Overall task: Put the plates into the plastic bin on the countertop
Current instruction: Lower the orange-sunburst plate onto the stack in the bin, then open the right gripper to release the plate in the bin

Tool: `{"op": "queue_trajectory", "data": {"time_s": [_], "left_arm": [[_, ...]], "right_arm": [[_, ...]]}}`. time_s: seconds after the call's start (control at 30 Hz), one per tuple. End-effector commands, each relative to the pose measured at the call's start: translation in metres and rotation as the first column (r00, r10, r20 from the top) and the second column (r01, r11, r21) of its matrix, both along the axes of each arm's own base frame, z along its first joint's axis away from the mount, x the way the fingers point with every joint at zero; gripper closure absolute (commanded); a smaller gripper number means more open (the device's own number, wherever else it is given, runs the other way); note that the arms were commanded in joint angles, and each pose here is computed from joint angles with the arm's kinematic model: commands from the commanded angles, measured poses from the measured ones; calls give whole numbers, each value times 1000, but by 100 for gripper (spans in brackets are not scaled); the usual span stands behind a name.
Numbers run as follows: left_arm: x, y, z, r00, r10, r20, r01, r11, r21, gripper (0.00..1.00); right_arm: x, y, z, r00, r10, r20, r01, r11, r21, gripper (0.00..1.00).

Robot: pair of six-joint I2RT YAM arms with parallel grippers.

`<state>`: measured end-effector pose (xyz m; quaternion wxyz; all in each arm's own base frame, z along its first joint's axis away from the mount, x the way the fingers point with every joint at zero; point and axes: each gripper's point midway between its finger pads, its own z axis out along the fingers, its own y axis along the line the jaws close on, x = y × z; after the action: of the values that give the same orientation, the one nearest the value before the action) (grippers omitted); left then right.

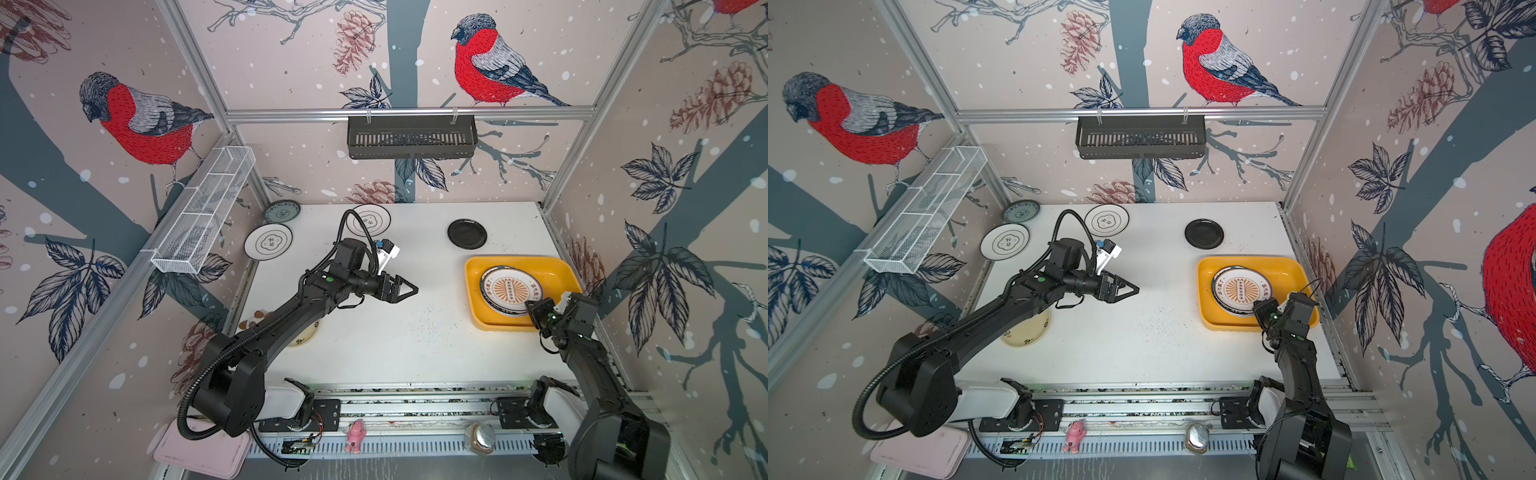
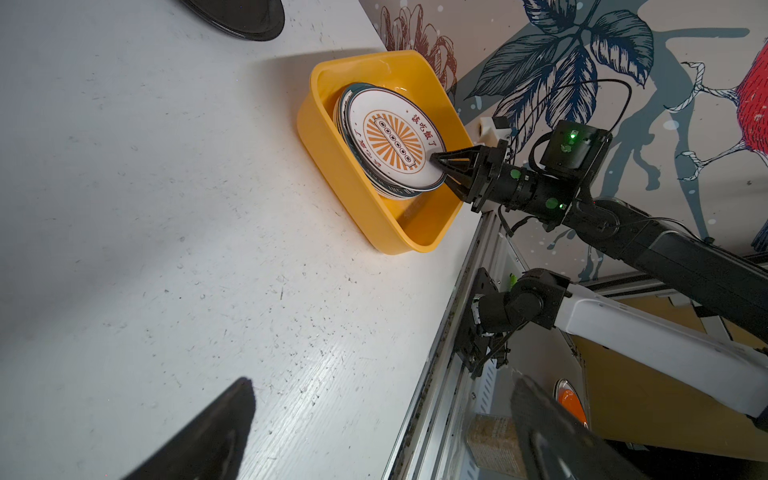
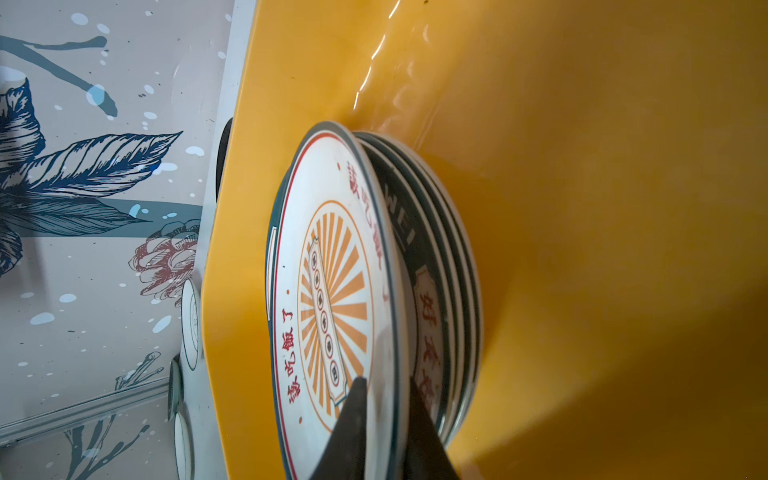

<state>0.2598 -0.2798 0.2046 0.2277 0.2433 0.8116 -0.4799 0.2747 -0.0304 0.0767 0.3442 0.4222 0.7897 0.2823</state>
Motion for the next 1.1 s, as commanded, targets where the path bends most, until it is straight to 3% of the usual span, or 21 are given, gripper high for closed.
{"op": "queue_trajectory", "data": {"time_s": [0.0, 0.1, 0.3, 0.5, 1.07], "left_arm": [[1, 0, 4, 1000, -6, 31, 6, 1000, 0, 4], [1, 0, 4, 1000, -6, 31, 6, 1000, 2, 4], [2, 1, 3, 1000, -1, 29, 1, 1000, 8, 4], [3, 1, 2, 1000, 2, 30, -2, 1000, 12, 4], [5, 4, 1, 999, 22, 42, -23, 999, 31, 4]], "right_arm": [[0, -4, 0, 1000, 0, -9, -1, 1000, -31, 81], [1, -4, -1, 1000, 1, -11, -1, 999, -33, 80], [-1, -9, -1, 999, 1, -43, -4, 998, -67, 58], [-3, -13, -2, 997, -10, -72, 3, 995, -98, 44], [6, -16, 20, 999, 20, -30, -25, 989, -145, 21]]}}
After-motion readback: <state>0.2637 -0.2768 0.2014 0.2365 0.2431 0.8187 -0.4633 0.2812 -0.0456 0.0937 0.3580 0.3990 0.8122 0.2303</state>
